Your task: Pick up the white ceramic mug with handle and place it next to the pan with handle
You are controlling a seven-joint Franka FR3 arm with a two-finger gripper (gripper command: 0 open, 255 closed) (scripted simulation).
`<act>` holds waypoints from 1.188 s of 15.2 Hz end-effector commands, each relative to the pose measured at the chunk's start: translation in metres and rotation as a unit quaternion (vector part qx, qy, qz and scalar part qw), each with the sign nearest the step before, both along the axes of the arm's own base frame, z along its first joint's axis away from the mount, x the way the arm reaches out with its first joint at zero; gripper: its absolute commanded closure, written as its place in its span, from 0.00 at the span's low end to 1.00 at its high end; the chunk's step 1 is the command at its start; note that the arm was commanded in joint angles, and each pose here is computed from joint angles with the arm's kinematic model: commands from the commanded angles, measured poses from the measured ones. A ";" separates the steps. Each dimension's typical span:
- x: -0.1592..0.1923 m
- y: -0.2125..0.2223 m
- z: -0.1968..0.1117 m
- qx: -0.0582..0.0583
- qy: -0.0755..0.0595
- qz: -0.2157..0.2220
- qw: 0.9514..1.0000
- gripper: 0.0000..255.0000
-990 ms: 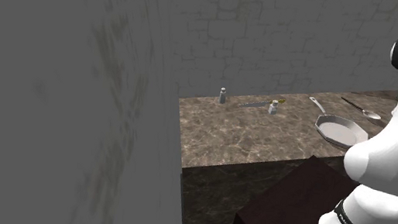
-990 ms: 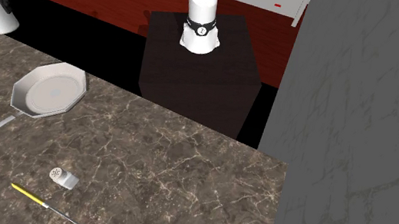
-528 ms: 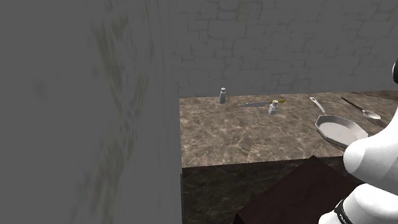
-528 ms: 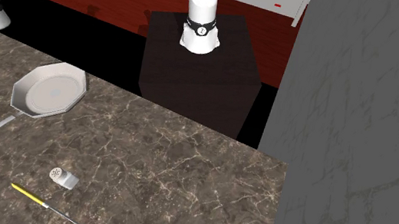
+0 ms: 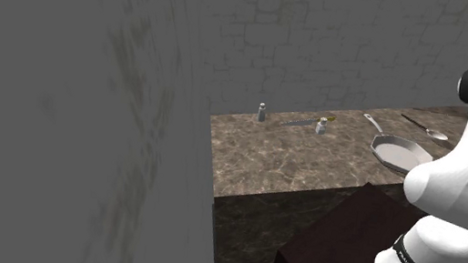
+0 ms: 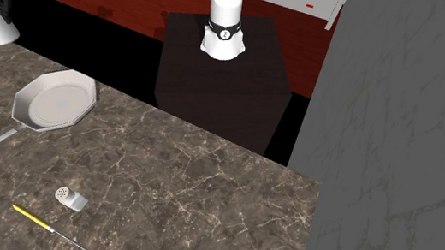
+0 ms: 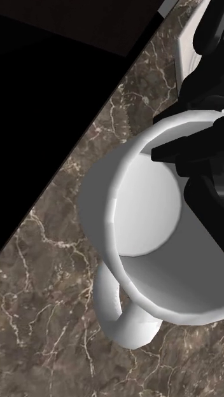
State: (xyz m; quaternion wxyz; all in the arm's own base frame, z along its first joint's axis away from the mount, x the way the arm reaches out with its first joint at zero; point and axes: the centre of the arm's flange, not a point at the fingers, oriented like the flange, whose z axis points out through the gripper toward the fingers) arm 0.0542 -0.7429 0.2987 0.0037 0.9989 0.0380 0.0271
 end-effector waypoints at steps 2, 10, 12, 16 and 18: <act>0.000 0.000 -0.015 -0.001 0.000 0.000 1.000 1.00; 0.000 0.000 -0.057 -0.001 0.000 0.000 1.000 1.00; 0.000 0.000 -0.068 -0.001 0.000 0.000 1.000 1.00; 0.000 0.000 -0.089 -0.001 0.000 0.000 1.000 1.00; 0.000 0.000 -0.100 -0.001 0.000 0.000 1.000 1.00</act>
